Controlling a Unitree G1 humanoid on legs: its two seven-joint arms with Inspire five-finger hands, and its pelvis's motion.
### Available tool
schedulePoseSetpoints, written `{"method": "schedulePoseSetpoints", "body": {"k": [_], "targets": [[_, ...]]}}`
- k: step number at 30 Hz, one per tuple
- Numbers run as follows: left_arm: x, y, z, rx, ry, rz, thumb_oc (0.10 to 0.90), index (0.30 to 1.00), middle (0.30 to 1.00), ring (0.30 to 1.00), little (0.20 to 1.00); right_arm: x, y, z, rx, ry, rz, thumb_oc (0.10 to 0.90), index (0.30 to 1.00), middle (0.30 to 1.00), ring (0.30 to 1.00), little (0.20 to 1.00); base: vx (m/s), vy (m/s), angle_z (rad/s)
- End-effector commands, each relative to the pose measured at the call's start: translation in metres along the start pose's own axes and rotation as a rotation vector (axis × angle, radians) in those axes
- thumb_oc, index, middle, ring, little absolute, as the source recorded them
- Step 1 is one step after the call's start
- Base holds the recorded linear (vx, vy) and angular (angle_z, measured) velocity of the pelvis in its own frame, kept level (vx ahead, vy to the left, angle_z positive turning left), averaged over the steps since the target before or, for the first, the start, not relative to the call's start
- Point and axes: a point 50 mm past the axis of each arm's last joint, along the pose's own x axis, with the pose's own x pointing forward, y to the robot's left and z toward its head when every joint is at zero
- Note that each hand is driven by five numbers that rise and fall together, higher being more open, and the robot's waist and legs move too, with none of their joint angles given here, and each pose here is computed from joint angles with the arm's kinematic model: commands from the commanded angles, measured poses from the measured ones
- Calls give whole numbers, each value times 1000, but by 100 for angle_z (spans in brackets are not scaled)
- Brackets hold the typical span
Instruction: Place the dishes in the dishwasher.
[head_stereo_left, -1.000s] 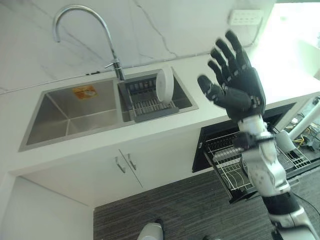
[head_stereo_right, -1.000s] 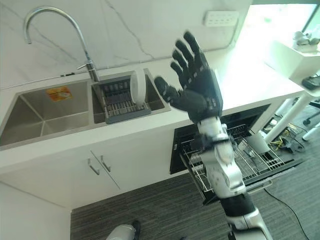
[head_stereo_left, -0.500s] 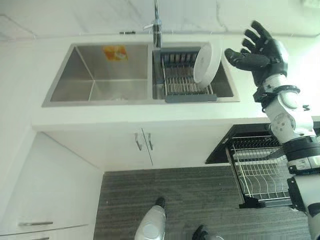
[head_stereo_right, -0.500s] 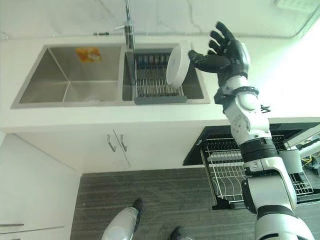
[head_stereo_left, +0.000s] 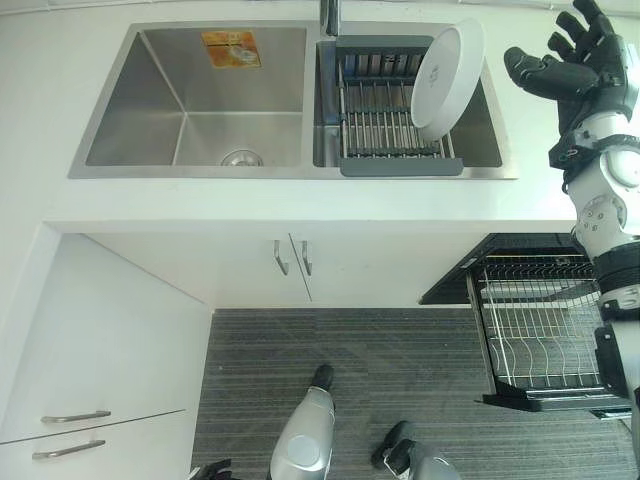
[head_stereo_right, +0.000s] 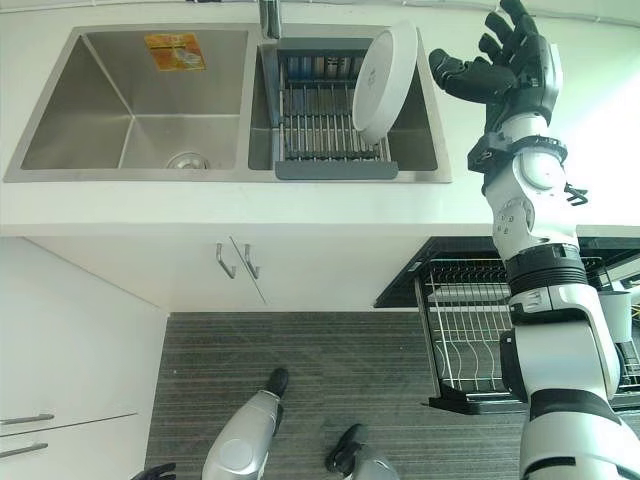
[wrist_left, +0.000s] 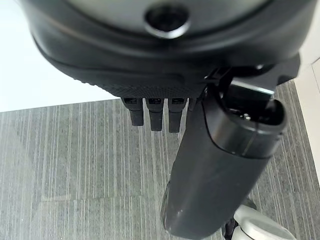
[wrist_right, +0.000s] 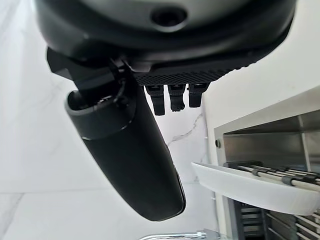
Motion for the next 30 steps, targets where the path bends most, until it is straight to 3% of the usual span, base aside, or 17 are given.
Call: {"method": "schedulePoseSetpoints", "body": {"k": [1, 7, 15, 30], "targets": [[-7, 26, -34, 60, 96, 67, 800, 900, 900, 900, 900, 10, 5, 64, 27, -268, 21, 800, 900, 900, 900, 900, 43, 34, 5], [-11, 23, -54, -33, 199, 36, 800, 900, 900, 900, 900, 11, 1, 53, 36, -206, 2, 800, 900, 900, 900, 900, 55, 16, 4], [-12, 23, -60, -15, 215, 56, 800, 900, 900, 900, 900, 11, -10, 42, 83, -152, -24, 800, 900, 900, 900, 900, 55, -13, 4], [-10, 21, -53, 10, 197, 48, 800, 900, 900, 900, 900, 13, 8, 33, 99, -105, 21, 800, 900, 900, 900, 900, 20, 0, 4]]}}
